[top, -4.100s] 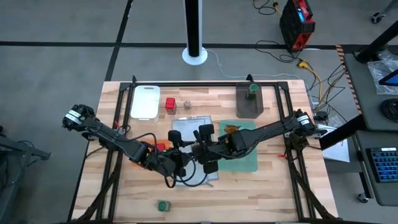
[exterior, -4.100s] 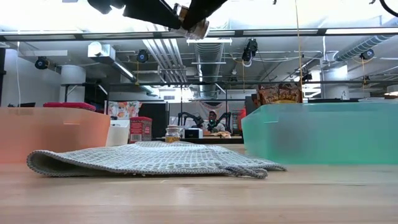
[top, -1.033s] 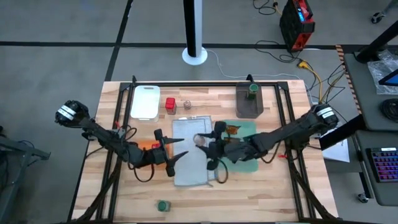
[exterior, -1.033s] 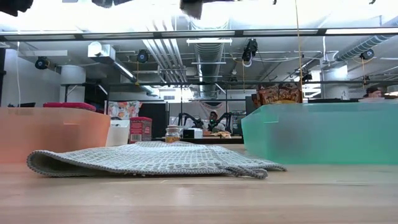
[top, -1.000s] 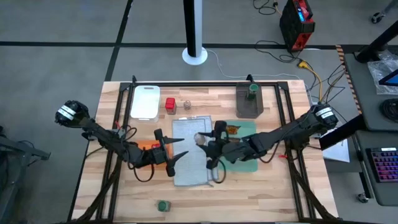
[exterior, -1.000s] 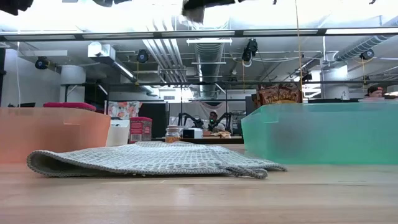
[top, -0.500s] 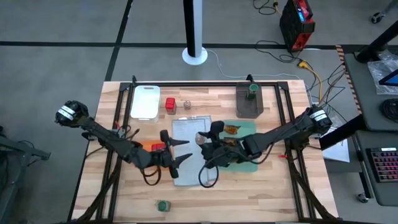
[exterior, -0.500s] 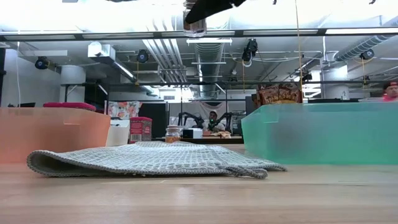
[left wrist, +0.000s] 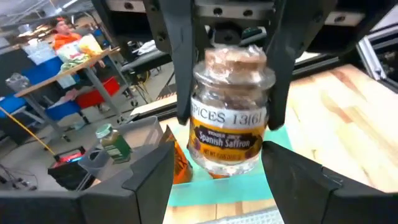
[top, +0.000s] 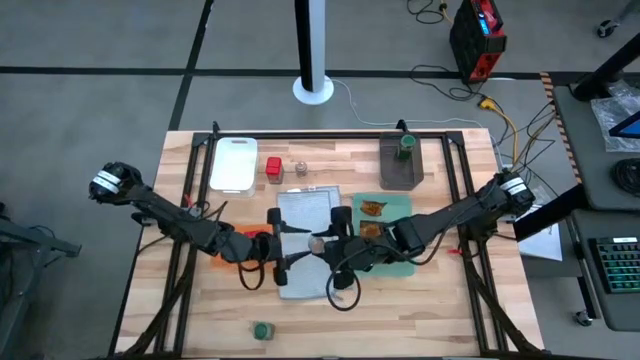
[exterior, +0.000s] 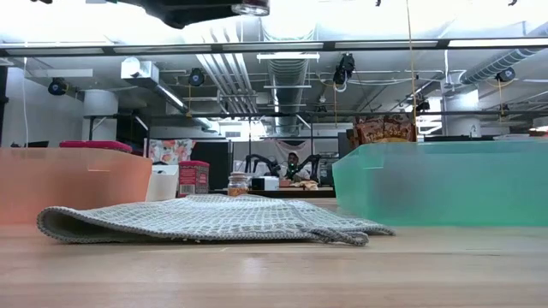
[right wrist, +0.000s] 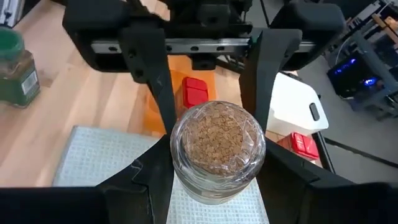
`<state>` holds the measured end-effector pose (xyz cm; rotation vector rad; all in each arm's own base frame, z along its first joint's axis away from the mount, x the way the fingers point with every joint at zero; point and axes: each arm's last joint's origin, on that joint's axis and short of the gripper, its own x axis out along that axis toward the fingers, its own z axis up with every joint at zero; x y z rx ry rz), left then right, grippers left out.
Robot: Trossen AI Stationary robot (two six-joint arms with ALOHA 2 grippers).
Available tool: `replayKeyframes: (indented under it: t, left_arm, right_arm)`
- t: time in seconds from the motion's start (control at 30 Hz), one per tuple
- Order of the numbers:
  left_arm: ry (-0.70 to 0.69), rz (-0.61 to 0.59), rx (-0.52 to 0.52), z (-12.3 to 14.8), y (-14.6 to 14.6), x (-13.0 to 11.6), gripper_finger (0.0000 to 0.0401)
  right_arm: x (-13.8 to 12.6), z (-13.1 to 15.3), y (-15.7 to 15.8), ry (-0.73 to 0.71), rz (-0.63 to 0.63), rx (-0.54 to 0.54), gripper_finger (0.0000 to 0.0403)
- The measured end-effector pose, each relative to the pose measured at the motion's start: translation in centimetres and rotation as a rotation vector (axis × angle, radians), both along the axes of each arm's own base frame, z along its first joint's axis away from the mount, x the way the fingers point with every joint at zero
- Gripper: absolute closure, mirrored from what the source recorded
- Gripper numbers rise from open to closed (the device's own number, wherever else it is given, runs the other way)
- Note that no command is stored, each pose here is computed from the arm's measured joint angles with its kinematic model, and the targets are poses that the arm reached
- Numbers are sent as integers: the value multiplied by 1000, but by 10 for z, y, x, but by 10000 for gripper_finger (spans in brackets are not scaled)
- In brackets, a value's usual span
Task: Sort spices by type
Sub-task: Put the bottom brown seasoning bottle into the white bin
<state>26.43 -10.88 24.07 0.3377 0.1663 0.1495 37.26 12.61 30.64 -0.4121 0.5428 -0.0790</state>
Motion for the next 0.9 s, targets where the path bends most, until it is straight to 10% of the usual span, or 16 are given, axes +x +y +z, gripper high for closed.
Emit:
replayKeyframes:
  t: [0.9]
  left_arm:
    - [-40,-4,-35,7,11,8,178]
  right_arm:
    - [6,5,-1,-84,-13,28,226]
